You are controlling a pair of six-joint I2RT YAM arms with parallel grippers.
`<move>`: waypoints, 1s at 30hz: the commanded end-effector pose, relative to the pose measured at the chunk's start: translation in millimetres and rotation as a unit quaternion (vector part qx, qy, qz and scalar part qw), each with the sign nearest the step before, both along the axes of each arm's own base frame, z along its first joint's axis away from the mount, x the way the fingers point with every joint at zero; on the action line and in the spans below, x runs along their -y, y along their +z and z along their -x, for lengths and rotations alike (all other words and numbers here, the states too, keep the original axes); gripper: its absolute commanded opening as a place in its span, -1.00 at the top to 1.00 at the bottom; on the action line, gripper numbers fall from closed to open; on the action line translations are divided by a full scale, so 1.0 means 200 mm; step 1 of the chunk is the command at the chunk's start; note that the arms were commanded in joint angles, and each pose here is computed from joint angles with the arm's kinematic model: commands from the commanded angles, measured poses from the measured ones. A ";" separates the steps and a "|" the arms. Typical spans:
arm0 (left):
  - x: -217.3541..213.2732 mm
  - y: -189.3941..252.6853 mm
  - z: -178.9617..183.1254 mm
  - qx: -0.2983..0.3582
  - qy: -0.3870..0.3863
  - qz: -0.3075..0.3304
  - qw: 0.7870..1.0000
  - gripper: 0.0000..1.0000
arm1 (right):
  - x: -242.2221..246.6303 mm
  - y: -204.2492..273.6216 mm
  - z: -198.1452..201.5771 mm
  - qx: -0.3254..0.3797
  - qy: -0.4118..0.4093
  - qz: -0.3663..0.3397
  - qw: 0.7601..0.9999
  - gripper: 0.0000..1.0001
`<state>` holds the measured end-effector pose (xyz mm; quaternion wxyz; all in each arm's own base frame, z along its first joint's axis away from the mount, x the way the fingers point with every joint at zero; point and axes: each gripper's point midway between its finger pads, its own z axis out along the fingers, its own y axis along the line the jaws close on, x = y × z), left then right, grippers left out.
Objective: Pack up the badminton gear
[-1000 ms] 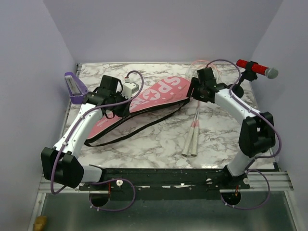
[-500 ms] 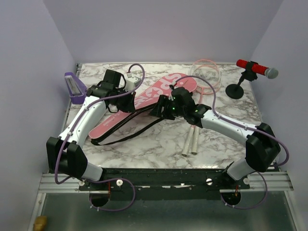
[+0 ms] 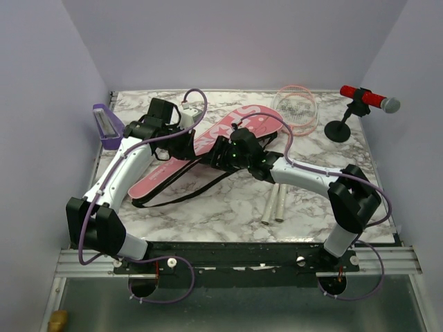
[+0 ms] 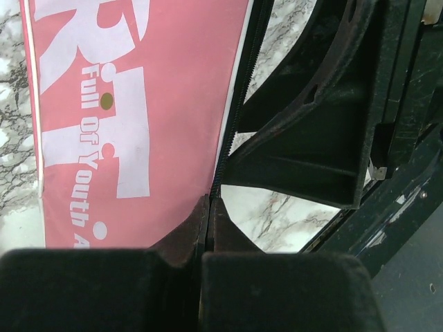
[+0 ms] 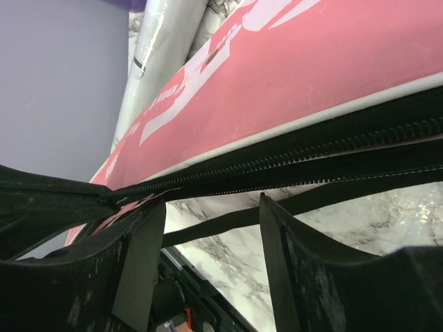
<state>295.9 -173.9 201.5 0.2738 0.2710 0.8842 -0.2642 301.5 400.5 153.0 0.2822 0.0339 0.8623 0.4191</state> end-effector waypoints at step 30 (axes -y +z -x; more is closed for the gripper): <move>0.04 0.03 0.02 0.000 -0.013 0.026 1.000 1.00 | -0.03 0.14 -0.01 0.034 -0.034 -0.049 0.998 -0.15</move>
